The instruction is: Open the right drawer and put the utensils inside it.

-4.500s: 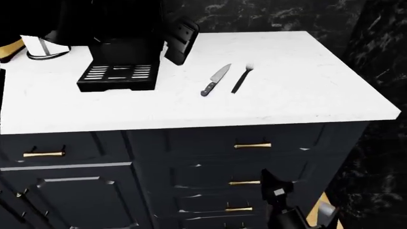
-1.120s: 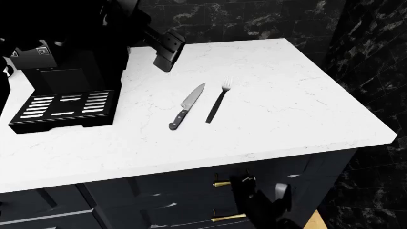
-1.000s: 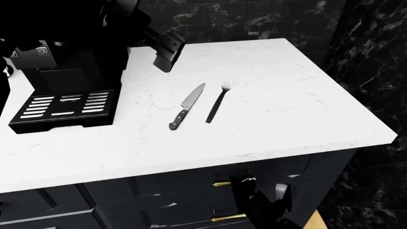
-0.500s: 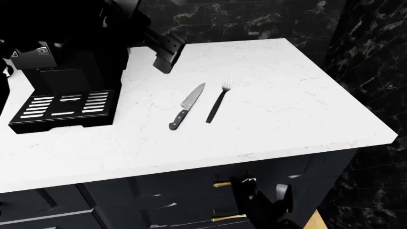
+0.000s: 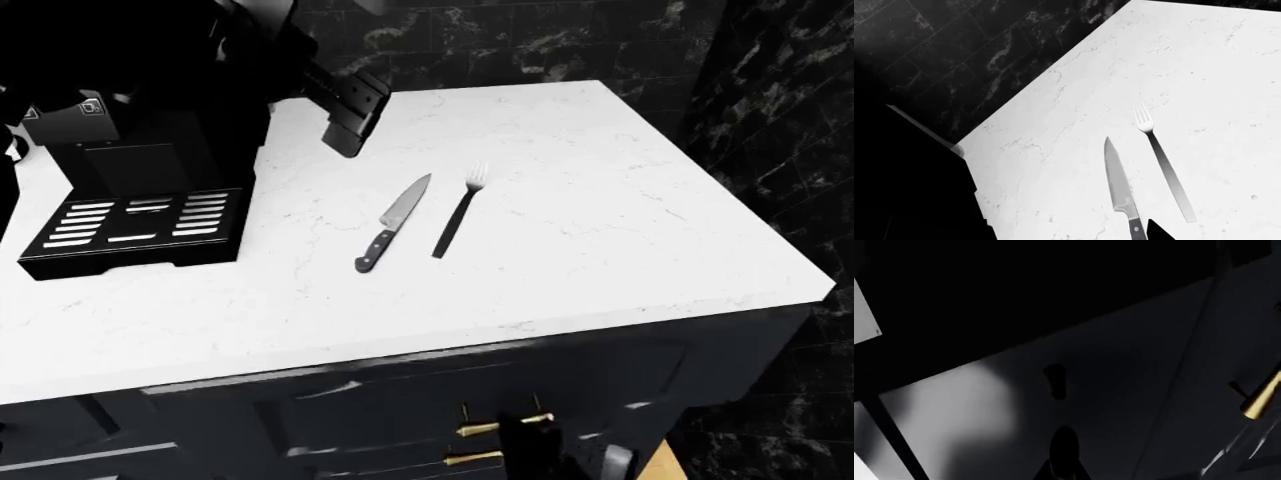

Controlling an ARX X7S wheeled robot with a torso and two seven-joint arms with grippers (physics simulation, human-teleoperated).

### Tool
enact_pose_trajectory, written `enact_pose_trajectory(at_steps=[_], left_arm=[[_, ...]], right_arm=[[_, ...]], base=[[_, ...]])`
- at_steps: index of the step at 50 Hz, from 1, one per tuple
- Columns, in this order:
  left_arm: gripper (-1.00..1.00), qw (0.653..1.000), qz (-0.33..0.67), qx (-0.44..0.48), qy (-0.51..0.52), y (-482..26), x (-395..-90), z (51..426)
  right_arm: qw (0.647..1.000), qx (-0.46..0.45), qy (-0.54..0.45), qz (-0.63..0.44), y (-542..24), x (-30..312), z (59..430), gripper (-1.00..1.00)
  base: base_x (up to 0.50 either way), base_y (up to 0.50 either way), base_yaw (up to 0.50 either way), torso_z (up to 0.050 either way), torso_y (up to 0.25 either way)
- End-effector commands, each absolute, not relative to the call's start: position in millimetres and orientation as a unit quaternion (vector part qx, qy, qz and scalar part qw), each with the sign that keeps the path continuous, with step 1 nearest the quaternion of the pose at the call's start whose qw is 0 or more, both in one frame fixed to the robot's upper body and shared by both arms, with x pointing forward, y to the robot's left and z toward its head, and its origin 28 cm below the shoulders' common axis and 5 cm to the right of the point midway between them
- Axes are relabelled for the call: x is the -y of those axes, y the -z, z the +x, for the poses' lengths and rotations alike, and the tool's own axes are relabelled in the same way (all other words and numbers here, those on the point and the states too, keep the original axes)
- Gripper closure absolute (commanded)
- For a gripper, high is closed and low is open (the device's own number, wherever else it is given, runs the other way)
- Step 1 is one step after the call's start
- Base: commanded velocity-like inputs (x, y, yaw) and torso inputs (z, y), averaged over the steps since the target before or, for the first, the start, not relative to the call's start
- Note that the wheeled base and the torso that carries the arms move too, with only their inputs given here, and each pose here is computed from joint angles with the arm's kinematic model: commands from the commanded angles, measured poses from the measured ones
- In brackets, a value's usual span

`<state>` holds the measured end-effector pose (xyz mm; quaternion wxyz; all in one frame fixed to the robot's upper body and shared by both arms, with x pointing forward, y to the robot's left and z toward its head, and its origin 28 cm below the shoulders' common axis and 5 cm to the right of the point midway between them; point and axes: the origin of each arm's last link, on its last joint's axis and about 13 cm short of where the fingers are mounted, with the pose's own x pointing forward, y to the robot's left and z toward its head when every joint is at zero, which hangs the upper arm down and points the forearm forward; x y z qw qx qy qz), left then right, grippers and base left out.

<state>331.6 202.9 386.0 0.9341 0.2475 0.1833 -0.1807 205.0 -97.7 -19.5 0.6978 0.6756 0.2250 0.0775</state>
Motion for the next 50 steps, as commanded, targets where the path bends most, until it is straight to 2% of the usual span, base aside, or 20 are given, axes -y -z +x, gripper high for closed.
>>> enact_pose_trajectory(at_steps=[1, 14, 32, 37, 50], left_arm=[[-1.0, 0.934, 0.248, -0.185, 0.179, -386, -204, 331], [-1.0, 0.933, 0.25, -0.185, 0.179, -387, -203, 330], [-1.0, 0.932, 0.256, -0.184, 0.18, -388, -201, 326], [-1.0, 0.932, 0.256, -0.183, 0.18, -389, -200, 324], [-1.0, 0.931, 0.258, -0.184, 0.18, -391, -201, 324]], right_arm=[[0.7, -0.159, -0.076, 0.692, 11, 119, 164, 1.0], [0.731, -0.173, -0.081, 0.655, 12, 122, 94, 1.0], [0.753, -0.179, -0.092, 0.627, 11, 126, -4, 1.0], [0.755, -0.187, -0.101, 0.62, 15, 123, -22, 1.0], [0.755, -0.189, -0.1, 0.62, 24, 129, -32, 1.0]], base=[[0.0, 0.0, 0.0, 0.0, 0.0], [0.0, 0.0, 0.0, 0.001, 0.002], [0.0, 0.0, 0.0, 0.001, 0.001], [0.0, 0.0, 0.0, 0.0, 0.002], [0.0, 0.0, 0.0, 0.001, 0.0]])
